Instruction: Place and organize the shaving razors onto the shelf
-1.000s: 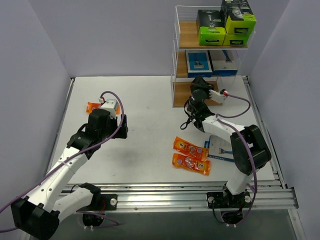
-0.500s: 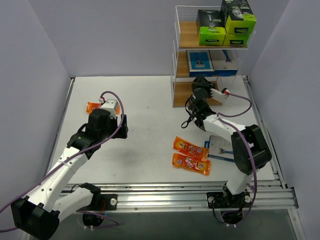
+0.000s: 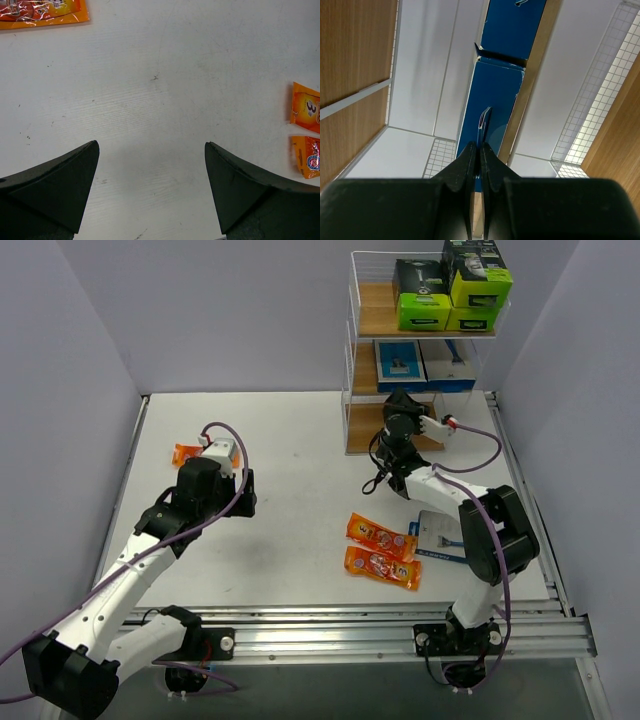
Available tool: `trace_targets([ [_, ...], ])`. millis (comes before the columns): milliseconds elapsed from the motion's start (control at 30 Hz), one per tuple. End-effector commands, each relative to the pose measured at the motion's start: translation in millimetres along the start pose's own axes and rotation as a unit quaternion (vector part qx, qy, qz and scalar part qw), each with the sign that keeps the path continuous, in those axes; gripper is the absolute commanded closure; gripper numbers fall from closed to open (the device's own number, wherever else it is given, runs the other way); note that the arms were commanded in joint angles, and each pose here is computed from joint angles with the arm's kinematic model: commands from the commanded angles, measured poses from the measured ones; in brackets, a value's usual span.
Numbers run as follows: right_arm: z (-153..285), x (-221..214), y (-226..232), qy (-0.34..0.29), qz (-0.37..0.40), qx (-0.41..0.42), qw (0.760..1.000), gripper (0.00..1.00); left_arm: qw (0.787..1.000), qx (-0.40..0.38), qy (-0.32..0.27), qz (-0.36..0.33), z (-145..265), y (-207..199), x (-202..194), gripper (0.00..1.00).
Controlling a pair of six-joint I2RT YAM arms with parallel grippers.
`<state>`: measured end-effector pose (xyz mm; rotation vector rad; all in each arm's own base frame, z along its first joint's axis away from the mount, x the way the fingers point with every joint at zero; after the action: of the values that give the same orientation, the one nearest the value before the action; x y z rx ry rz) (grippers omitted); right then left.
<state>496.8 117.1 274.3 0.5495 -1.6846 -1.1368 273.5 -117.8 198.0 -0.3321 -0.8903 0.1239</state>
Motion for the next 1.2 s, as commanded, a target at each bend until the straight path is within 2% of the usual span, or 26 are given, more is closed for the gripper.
trace_targets([
  [0,-9,15,19,-0.026,-0.030,0.010,0.999,1.00,0.999,-0.024,-0.029,0.000,3,-14,20,0.04],
  [367,-11,11,17,-0.021,-0.030,0.013,0.999,1.00,0.999,-0.024,-0.028,-0.002,3,-14,19,0.04],
  [667,-11,14,16,-0.021,-0.034,0.012,0.999,0.90,0.999,-0.024,-0.028,-0.002,3,-14,19,0.04],
  [833,-11,19,17,-0.025,-0.035,0.012,0.999,0.89,0.999,-0.025,-0.029,-0.002,4,-14,19,0.04],
  [1167,-7,27,23,-0.025,-0.024,0.028,0.999,0.71,0.999,-0.025,-0.029,-0.002,5,-14,20,0.04],
])
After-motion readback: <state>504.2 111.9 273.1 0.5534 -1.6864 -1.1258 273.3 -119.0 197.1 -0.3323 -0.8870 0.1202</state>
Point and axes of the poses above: each gripper's point midway between its finger pads, its own z axis back along the fingers, its own y axis along the line the jaws close on, x = y × z, the point moved 1 cm from there along z, back along the fingers, and after that the axes turned 15 degrees about z, right-handed, at the moved point
